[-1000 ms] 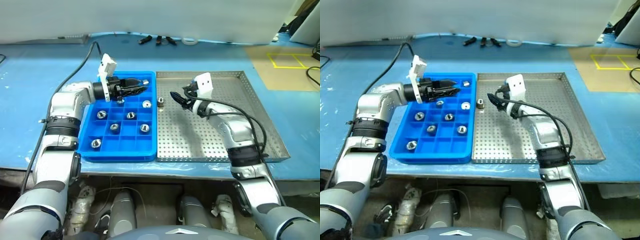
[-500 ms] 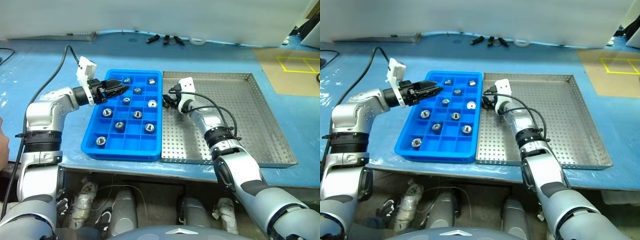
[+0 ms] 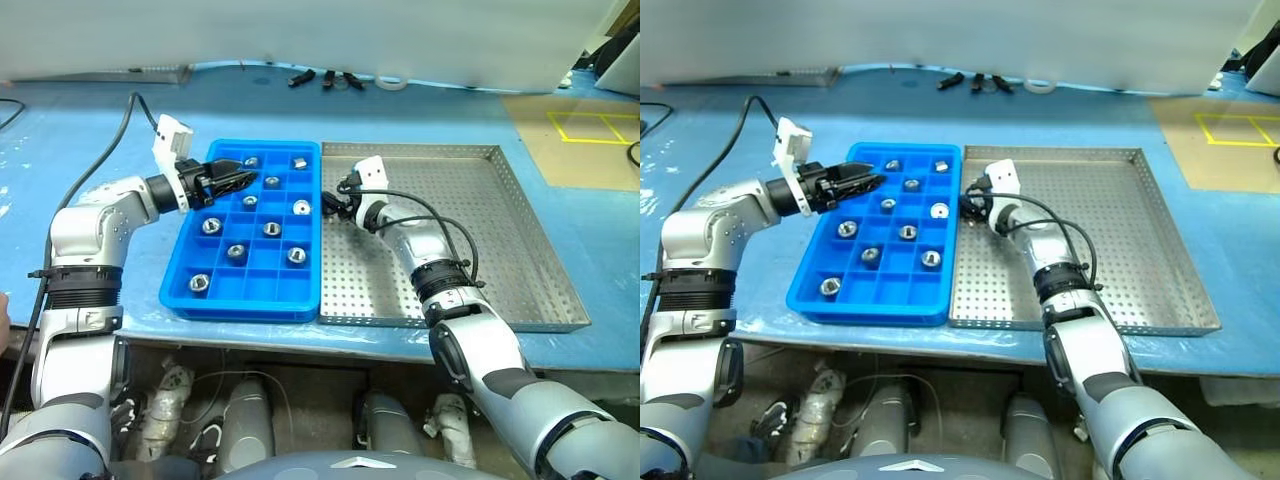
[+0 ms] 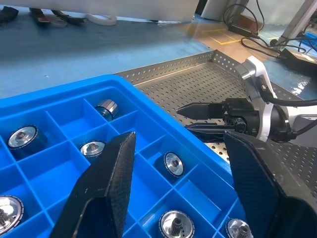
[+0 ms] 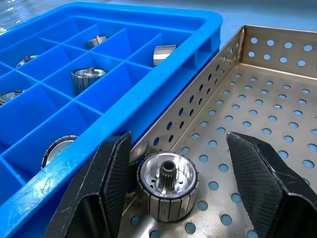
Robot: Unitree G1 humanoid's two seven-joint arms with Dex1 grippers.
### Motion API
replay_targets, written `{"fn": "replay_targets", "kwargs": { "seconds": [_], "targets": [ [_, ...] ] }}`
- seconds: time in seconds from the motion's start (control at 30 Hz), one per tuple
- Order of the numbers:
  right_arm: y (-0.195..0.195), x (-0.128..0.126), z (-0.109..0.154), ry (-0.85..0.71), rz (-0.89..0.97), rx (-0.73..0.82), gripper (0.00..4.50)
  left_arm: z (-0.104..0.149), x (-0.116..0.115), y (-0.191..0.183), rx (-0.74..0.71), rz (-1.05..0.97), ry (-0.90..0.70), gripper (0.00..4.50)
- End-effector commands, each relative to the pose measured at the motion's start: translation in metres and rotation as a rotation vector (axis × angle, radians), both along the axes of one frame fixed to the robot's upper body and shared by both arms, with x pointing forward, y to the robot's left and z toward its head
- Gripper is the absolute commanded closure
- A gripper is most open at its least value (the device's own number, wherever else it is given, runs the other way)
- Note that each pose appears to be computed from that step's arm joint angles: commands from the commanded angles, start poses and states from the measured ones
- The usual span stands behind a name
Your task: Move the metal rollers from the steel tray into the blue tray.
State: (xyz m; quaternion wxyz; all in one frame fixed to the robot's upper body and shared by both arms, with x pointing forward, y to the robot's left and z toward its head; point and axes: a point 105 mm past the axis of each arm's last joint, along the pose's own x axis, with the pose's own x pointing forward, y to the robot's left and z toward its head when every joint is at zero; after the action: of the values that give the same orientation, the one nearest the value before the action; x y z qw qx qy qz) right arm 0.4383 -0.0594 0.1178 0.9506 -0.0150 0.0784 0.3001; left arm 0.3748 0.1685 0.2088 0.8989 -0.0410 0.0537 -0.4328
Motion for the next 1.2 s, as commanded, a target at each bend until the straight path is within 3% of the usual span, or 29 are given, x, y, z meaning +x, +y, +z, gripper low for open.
{"fn": "replay_targets", "kwargs": {
  "seconds": [0.03,0.5,1.2],
  "targets": [
    [0.014,-0.005,0.001,-0.013,0.044,-0.013,1.25,0.012,0.0,-0.003,0.001,-0.018,-0.043,1.48],
    [-0.002,-0.015,-0.013,0.027,0.074,-0.044,1.25,0.004,0.002,-0.009,0.013,-0.041,-0.019,1.48],
    [0.015,-0.018,-0.048,0.113,0.072,-0.074,1.25,-0.004,0.003,-0.014,0.023,-0.057,0.001,1.48]
  ]
}}
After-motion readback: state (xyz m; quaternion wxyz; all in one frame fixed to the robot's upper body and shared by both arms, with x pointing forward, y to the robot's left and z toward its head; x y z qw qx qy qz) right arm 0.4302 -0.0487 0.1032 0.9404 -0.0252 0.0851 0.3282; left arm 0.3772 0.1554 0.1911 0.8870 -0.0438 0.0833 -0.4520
